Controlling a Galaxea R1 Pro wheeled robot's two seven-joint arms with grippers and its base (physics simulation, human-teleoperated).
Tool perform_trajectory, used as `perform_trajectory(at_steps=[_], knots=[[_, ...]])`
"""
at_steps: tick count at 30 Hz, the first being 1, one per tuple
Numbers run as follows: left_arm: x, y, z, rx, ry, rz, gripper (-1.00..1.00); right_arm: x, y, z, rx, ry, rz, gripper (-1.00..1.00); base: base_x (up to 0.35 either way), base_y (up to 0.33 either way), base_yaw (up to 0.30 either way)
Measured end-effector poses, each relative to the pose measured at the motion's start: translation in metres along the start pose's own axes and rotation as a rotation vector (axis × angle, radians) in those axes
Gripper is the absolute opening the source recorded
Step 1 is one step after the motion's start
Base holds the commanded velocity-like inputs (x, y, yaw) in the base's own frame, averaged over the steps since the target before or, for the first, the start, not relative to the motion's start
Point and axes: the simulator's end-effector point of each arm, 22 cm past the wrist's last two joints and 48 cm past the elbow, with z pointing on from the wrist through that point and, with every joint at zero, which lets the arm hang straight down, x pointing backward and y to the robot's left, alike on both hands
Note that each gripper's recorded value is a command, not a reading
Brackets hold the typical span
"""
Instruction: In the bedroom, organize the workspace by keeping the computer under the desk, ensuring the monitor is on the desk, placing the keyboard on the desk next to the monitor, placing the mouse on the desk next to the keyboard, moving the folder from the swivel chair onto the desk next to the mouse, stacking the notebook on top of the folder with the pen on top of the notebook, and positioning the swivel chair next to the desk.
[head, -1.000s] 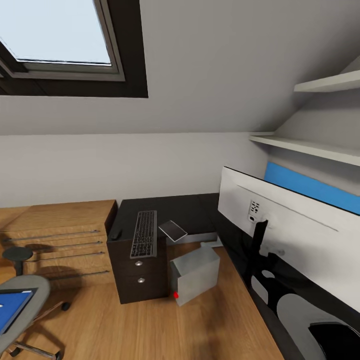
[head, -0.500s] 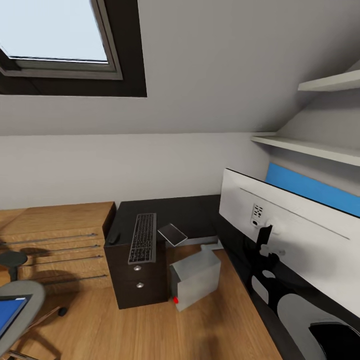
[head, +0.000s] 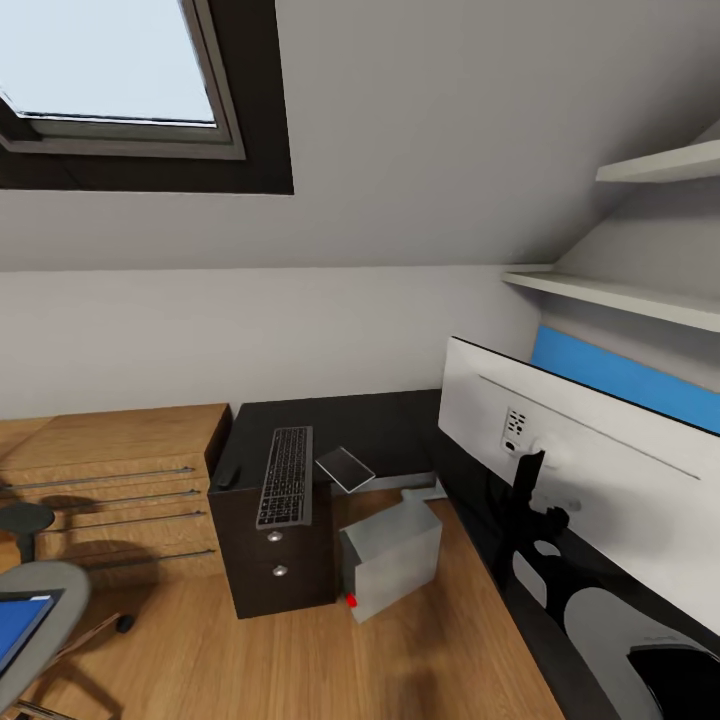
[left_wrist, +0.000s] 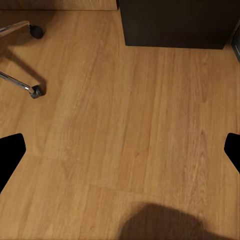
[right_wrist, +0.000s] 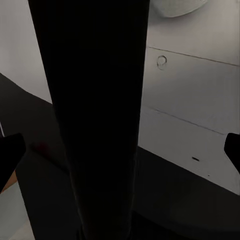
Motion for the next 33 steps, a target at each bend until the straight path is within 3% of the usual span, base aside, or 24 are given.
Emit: perform_trajectory(at_steps=[33], knots=[[0.0045, 0.0032, -0.0003, -0.006, 0.009, 0.004, 1.00, -0.0003, 0.0000, 0.0000, -0.001, -0.001, 0.000, 1.00, 0.039, 0.028, 0.000]])
